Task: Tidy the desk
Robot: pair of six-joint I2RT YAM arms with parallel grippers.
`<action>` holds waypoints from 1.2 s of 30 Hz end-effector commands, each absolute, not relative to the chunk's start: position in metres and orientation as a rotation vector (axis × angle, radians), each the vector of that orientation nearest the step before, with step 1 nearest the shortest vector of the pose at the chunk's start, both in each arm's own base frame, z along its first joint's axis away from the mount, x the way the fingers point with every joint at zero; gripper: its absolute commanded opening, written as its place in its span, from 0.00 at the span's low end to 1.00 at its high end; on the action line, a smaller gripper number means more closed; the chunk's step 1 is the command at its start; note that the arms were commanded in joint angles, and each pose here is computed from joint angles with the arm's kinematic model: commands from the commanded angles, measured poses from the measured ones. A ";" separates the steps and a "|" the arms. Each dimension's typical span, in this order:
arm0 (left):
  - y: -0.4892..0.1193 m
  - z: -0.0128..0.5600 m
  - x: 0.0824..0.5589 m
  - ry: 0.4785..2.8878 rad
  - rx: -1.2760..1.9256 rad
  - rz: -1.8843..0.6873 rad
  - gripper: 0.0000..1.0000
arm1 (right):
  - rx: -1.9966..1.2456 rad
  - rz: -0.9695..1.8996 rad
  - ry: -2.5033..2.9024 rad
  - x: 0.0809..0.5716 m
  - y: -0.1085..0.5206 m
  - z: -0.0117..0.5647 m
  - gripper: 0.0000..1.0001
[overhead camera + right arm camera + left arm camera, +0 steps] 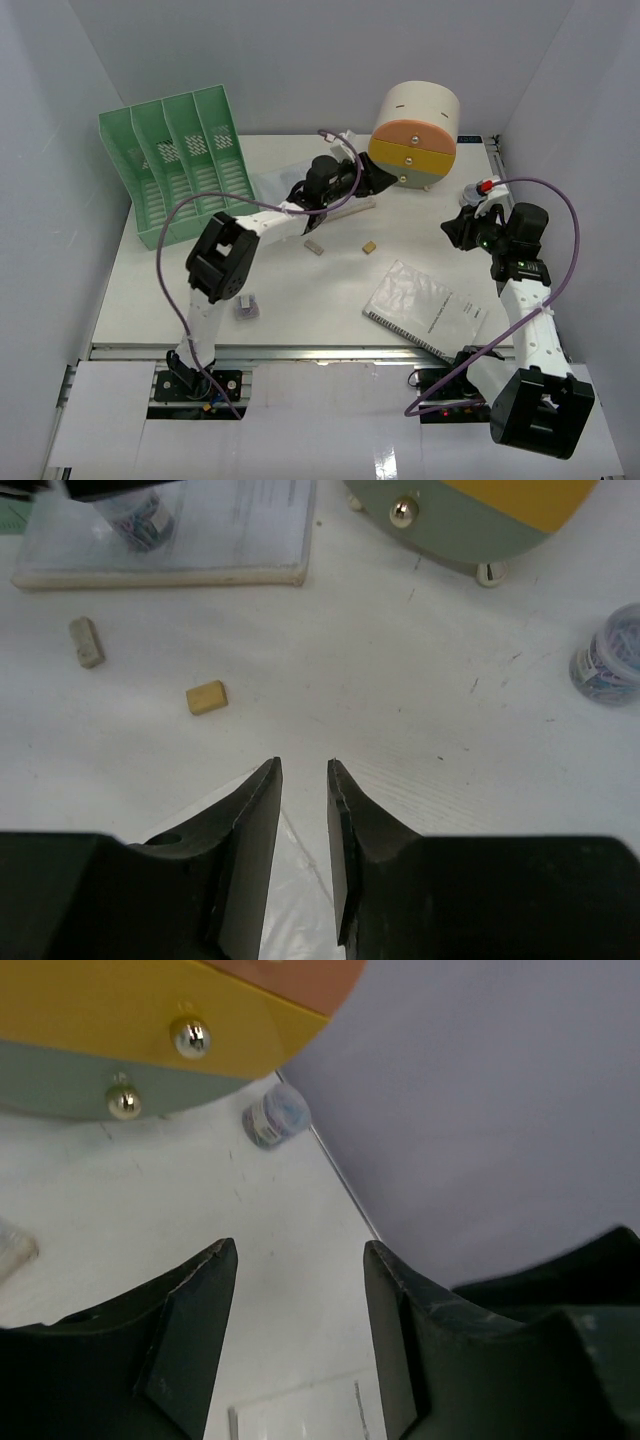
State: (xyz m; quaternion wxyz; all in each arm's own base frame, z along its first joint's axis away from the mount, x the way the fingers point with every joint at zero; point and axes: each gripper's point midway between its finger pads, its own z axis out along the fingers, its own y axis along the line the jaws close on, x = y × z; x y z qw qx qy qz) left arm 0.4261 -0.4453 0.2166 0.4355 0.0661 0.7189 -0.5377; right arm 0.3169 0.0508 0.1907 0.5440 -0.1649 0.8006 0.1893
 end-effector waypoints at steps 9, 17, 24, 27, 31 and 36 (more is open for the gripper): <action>-0.503 0.230 0.537 1.629 -0.185 -1.425 0.62 | -0.325 0.477 1.785 0.323 0.043 0.224 0.29; -0.508 0.204 0.557 1.641 -0.302 -1.399 0.63 | -0.313 0.479 1.782 0.324 0.042 0.225 0.29; -0.521 0.199 0.556 1.633 -0.311 -1.469 0.62 | -0.311 0.467 1.780 0.325 0.040 0.225 0.29; -0.523 0.194 0.551 1.650 -0.303 -1.476 0.61 | -0.313 0.470 1.778 0.325 0.041 0.225 0.29; -0.522 0.192 0.551 1.658 -0.323 -1.466 0.59 | -0.311 0.470 1.779 0.325 0.041 0.224 0.29; -0.518 0.192 0.559 1.649 -0.414 -1.439 0.51 | -0.312 0.462 1.778 0.325 0.040 0.225 0.29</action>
